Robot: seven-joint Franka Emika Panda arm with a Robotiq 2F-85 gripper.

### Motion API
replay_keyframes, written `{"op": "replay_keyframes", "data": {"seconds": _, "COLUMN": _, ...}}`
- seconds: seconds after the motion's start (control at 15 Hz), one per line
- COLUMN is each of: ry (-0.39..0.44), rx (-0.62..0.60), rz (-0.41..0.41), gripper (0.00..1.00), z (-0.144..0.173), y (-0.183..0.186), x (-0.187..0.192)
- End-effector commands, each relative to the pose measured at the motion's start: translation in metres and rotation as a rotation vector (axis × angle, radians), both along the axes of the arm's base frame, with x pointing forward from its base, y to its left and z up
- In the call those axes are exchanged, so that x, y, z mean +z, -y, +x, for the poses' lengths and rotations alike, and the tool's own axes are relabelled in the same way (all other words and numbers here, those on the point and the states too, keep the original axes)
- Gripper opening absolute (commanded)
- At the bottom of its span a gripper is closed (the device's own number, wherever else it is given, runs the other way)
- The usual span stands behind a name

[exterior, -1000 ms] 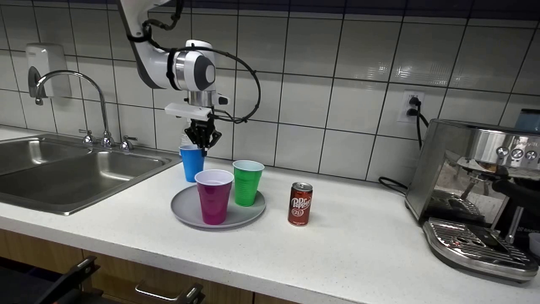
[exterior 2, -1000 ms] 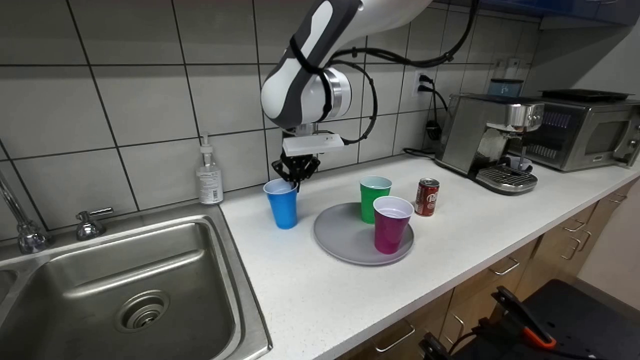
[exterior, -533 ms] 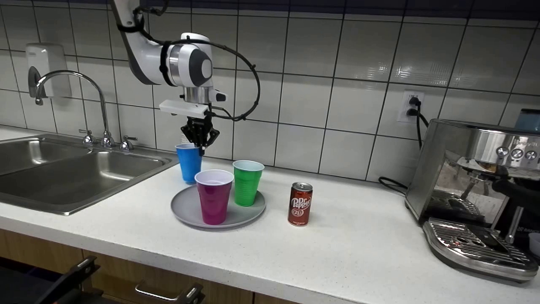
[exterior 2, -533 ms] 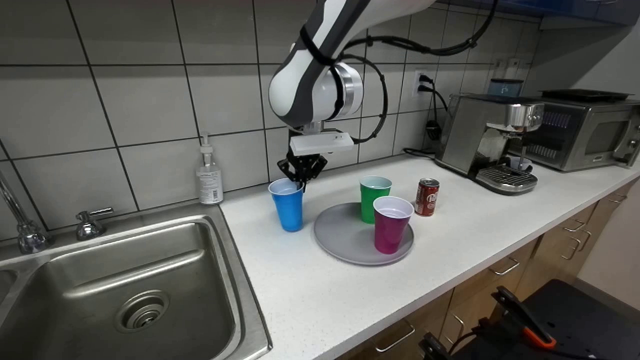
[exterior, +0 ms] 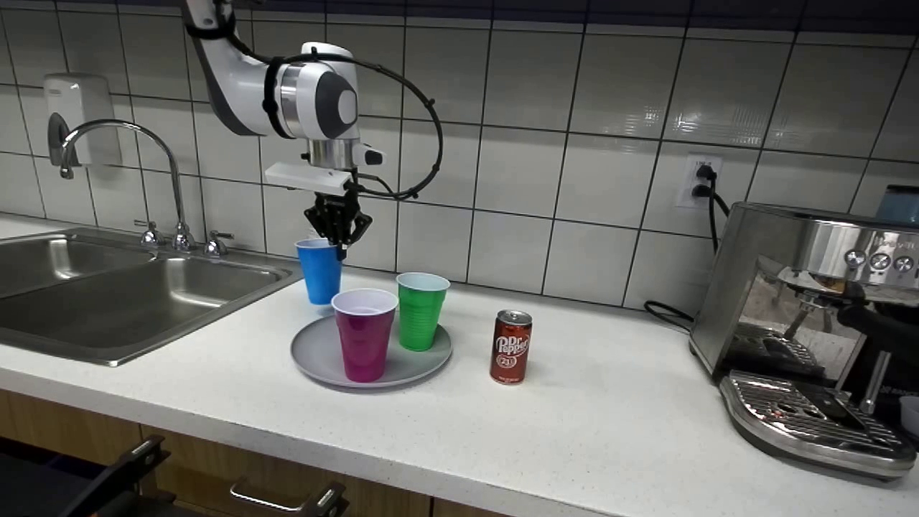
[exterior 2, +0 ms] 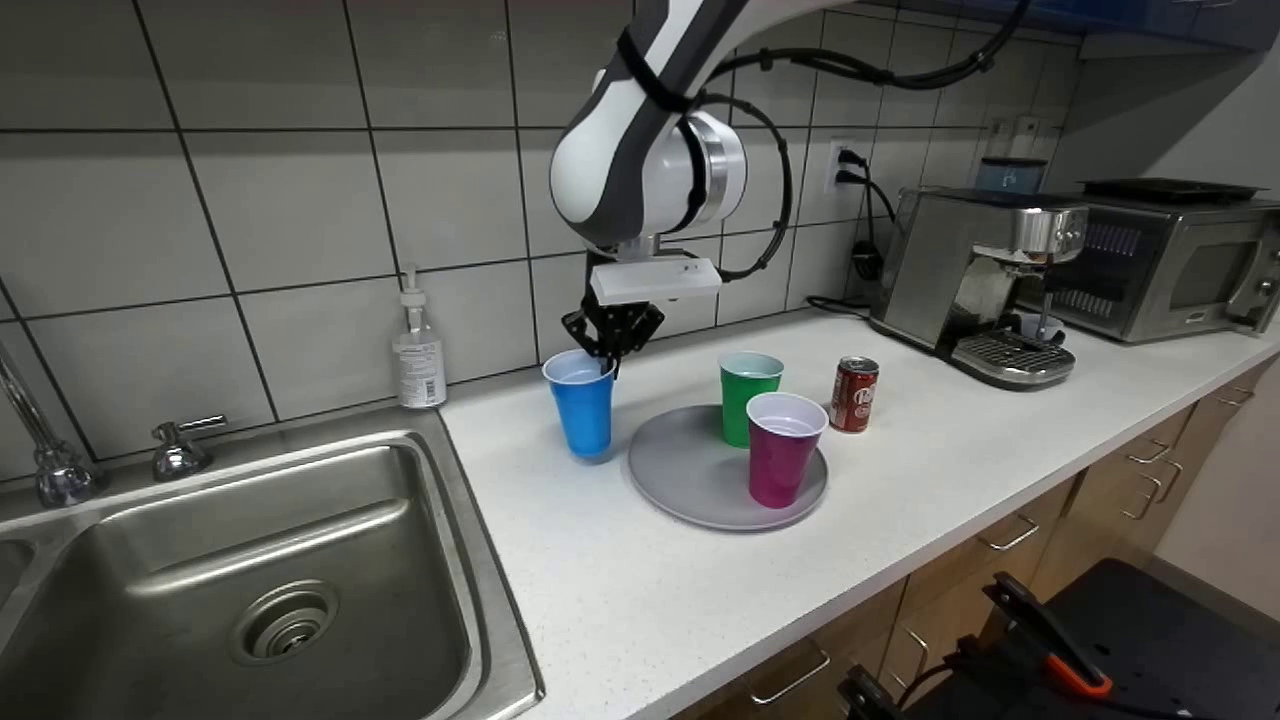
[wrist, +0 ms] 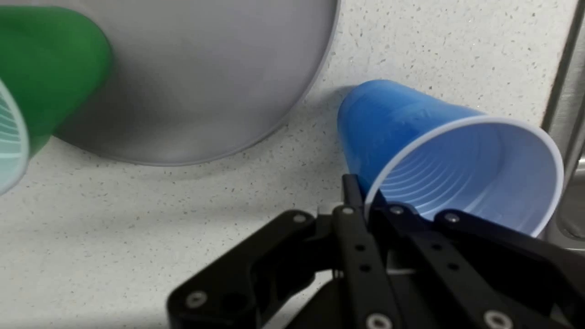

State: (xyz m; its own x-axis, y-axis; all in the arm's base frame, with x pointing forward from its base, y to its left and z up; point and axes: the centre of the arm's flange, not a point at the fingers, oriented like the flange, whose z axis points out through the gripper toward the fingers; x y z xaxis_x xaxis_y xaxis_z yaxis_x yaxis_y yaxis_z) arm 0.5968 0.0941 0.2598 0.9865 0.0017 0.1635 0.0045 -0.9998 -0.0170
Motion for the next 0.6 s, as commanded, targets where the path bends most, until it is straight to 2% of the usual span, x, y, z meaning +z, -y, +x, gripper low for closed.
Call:
{"op": "replay_keyframes", "data": {"seconds": 0.0, "ry": 0.024, "rx": -0.004, "rz": 0.004, "gripper": 0.01, "z": -0.018, "y": 0.015, "x": 0.013}}
{"op": "replay_keyframes", "data": {"seconds": 0.53, "ry": 0.022, "rx": -0.056, "rz": 0.0, "gripper": 0.01, "z": -0.035, "y": 0.045, "x": 0.015}}
